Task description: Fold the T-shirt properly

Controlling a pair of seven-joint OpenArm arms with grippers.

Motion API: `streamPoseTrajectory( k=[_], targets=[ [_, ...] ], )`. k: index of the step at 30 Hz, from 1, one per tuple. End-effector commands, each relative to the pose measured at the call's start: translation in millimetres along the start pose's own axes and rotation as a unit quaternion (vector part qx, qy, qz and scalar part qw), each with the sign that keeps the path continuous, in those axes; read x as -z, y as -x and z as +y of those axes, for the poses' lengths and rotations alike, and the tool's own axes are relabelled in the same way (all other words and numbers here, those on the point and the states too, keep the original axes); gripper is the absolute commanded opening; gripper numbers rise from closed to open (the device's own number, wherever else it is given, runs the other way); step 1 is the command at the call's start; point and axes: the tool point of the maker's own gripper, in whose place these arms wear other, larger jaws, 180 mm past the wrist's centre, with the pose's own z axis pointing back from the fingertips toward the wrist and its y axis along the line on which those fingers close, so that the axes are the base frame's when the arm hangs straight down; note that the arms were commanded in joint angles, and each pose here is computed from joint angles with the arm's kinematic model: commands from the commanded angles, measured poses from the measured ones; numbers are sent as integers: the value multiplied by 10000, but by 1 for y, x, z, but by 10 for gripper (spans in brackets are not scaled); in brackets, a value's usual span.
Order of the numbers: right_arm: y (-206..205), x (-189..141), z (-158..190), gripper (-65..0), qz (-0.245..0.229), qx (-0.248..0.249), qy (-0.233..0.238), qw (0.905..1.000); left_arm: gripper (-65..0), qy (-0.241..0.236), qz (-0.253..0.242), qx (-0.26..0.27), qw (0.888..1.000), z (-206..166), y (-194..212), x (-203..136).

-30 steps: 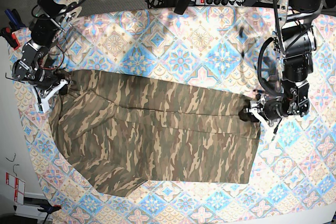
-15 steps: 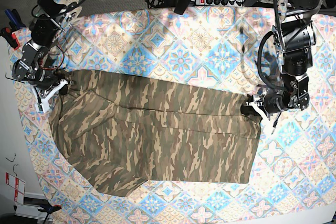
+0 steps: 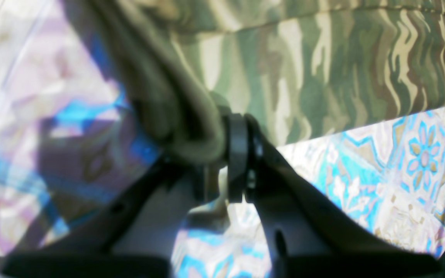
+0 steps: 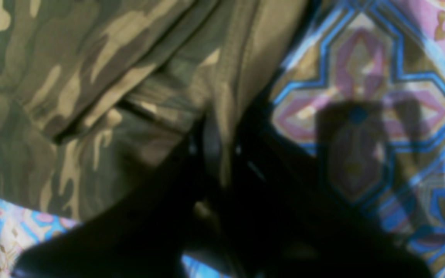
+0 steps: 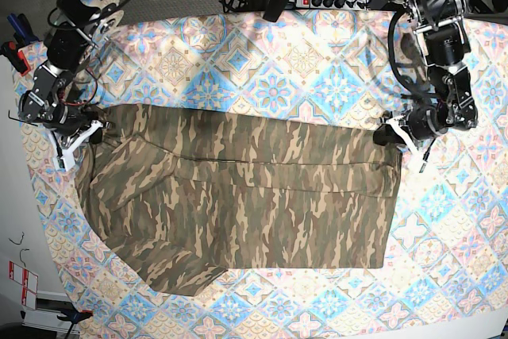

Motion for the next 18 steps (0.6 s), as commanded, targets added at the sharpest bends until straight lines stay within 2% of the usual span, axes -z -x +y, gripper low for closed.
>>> streamPoseTrajectory(
  k=[1, 4, 11, 13, 18],
  targets=[
    [58, -6, -20, -639, 1303, -175, 455, 9903, -577, -484, 620, 110, 9968, 24, 18, -9],
    [59, -7, -20, -639, 1311, -174, 456, 9902, -577, -562, 520, 219, 9968, 29, -6, -15],
    [61, -7, -21, -639, 1333, -172, 457, 9899, -553, -594, 491, 254, 9967, 30, -19, -17],
    [70, -8, -22, -638, 1411, -166, 466, 9888, -501, -615, 503, 277, 9965, 31, -20, -17],
    [80, -9, -22, -637, 1494, -156, 471, 9875, -263, -619, 600, 295, 9958, 31, -15, -17]
  ],
)
